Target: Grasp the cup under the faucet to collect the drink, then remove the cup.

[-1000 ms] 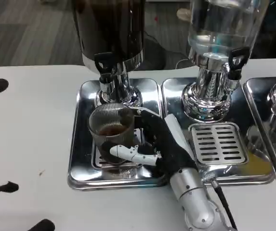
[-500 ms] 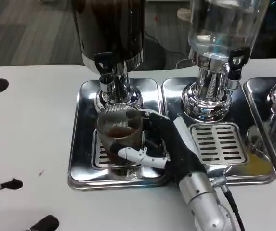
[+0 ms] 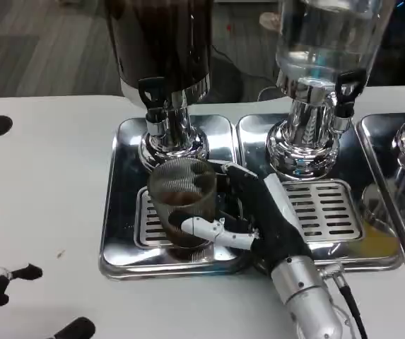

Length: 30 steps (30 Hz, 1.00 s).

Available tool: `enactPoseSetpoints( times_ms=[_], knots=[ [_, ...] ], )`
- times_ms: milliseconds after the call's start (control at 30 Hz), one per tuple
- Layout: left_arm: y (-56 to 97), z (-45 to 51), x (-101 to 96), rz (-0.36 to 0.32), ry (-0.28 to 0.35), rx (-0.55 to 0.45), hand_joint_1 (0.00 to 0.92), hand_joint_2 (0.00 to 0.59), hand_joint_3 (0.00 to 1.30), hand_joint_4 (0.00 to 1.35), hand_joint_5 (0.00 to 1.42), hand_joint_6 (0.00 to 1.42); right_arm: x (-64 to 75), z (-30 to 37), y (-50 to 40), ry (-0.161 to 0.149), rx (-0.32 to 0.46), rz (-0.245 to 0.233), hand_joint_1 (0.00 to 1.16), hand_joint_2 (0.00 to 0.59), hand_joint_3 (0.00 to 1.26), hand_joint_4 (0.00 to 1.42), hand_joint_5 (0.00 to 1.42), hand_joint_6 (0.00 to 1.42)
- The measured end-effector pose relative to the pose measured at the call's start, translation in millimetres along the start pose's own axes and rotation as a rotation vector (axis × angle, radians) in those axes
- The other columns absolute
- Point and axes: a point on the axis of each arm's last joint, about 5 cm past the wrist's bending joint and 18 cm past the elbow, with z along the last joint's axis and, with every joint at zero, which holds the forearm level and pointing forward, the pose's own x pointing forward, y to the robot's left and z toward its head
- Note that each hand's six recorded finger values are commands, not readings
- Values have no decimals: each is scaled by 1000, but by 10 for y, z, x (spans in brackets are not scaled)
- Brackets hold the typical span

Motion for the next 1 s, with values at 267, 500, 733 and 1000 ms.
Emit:
enactPoseSetpoints(
  times_ms=[267,500,733,1000],
  knots=[
    [0,4,21,7,-5,-2,0,72,381,294,425,615,-24,-17,-29,4,1,-3,720,69,356,344,308,122],
    [4,0,17,5,-2,-3,0,72,381,294,429,618,-24,-17,-31,3,1,14,729,78,353,325,291,103],
    [25,-14,13,12,2,-21,0,72,387,297,431,619,-23,-14,-25,1,-2,28,733,81,298,263,236,46],
    [36,-21,17,11,-1,-16,0,72,389,298,434,619,-20,-7,-9,-3,-5,49,731,73,253,186,196,26]
  ],
)
